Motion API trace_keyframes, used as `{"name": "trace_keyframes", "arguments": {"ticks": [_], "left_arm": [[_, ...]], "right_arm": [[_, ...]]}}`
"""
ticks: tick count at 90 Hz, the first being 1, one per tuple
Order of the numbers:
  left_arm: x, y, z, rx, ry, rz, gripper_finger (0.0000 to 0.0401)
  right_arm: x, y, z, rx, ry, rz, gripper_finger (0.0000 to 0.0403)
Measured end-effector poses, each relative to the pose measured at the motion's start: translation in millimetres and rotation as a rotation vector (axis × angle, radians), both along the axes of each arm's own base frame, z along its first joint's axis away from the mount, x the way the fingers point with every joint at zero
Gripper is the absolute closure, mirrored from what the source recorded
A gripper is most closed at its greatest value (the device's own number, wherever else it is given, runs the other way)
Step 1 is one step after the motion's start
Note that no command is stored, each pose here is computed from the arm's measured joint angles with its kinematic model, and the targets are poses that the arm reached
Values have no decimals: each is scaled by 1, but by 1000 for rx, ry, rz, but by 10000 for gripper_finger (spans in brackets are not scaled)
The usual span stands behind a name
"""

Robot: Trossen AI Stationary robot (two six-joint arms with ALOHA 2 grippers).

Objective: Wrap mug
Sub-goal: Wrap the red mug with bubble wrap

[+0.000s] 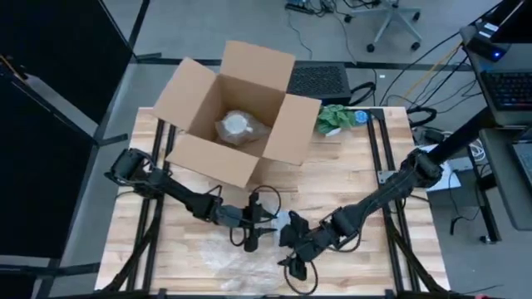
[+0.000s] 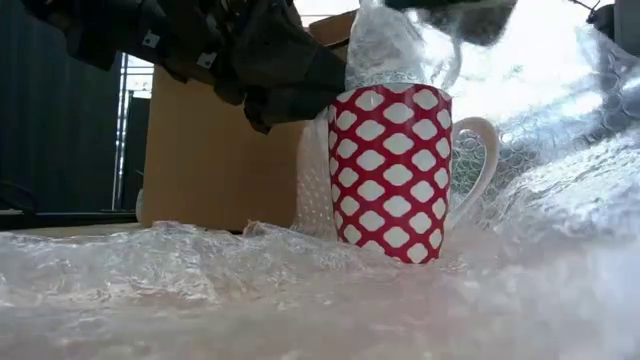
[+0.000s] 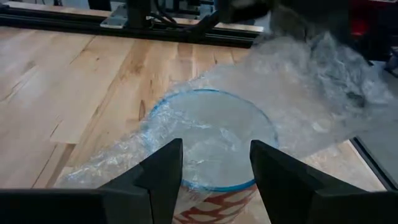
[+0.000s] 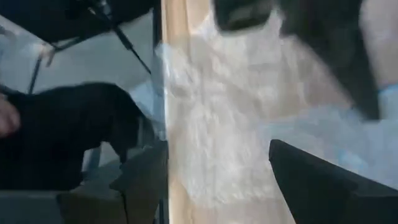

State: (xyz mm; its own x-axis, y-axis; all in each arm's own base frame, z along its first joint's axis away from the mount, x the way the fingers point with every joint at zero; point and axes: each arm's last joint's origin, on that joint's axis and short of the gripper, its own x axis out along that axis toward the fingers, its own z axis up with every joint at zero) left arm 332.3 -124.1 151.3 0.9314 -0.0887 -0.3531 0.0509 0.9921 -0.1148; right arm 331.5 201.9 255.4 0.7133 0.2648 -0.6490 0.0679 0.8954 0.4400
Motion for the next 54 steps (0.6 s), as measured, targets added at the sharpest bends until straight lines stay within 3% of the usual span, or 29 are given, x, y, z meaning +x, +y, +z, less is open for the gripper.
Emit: {"name": "trace_keyframes", "arguments": {"ticks": [17,34,43,54], "left_arm": [[0,0,0,-1,0,0,221],[0,0,0,0,0,0,221],[0,0,0,0,0,0,221],[0,0,0,0,0,0,221]], "right_arm": [[-3,-1,19,100,-54,50,138],[-36,-5,44,158,46,-24,138],[-62,-3,47,106,133,-106,138],[-89,4,30,-67,274,-200,138]]}}
